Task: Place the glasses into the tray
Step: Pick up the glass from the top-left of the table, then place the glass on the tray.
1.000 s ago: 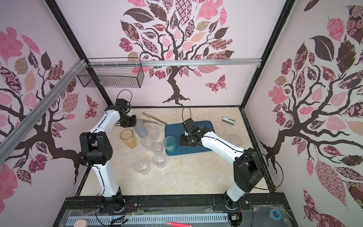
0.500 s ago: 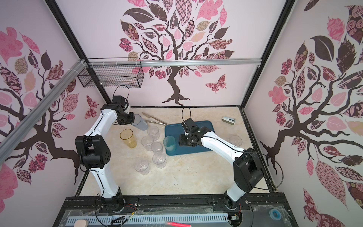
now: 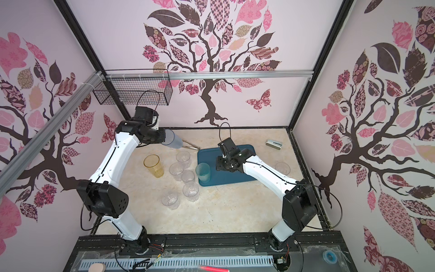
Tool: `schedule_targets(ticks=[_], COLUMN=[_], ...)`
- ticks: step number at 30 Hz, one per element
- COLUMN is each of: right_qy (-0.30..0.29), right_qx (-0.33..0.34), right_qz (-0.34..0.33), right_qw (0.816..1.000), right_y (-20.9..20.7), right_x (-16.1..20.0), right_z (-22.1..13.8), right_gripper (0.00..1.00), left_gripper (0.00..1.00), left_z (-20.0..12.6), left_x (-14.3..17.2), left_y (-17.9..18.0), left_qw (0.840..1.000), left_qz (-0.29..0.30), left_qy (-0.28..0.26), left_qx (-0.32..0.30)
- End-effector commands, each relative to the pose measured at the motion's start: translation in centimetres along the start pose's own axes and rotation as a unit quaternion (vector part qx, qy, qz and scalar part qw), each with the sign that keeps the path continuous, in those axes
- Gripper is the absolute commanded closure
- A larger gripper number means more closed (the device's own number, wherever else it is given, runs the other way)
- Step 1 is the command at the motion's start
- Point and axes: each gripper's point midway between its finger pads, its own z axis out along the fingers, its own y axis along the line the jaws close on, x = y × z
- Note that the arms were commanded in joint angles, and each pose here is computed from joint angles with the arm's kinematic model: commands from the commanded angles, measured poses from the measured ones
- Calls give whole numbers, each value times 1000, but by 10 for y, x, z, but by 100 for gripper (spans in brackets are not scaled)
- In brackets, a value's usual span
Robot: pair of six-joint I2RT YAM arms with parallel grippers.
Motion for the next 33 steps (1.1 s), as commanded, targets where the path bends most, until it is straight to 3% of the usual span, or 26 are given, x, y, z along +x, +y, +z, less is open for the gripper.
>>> schedule_targets(ticks=[1,8,13,23,33], right_qy=[-38,-55,-52,-39,-34], right_qx=[14,31,34,26,28], right_qz=[14,31,36,42,39], right_qw=[999,997,997,998,998], right_y=[-9,-27,-30,-28,-30], right_x=[-17,-18,-13,-9,-5], right_z=[-24,-39,-38,-28,-23], right_gripper=[43,43,43,43,43], left_gripper=[100,100,100,100,100], left_z=[-15,46,82,124,145], left_x=[-18,-8,11,22,25], left_y=[-48,-96,-100,-102,-108], left_qw=[998,994,990,986,984], left_qz=[33,82,100,102,113], left_qy=[-29,42,90,120,132], left_qx=[38,61,51,45,33])
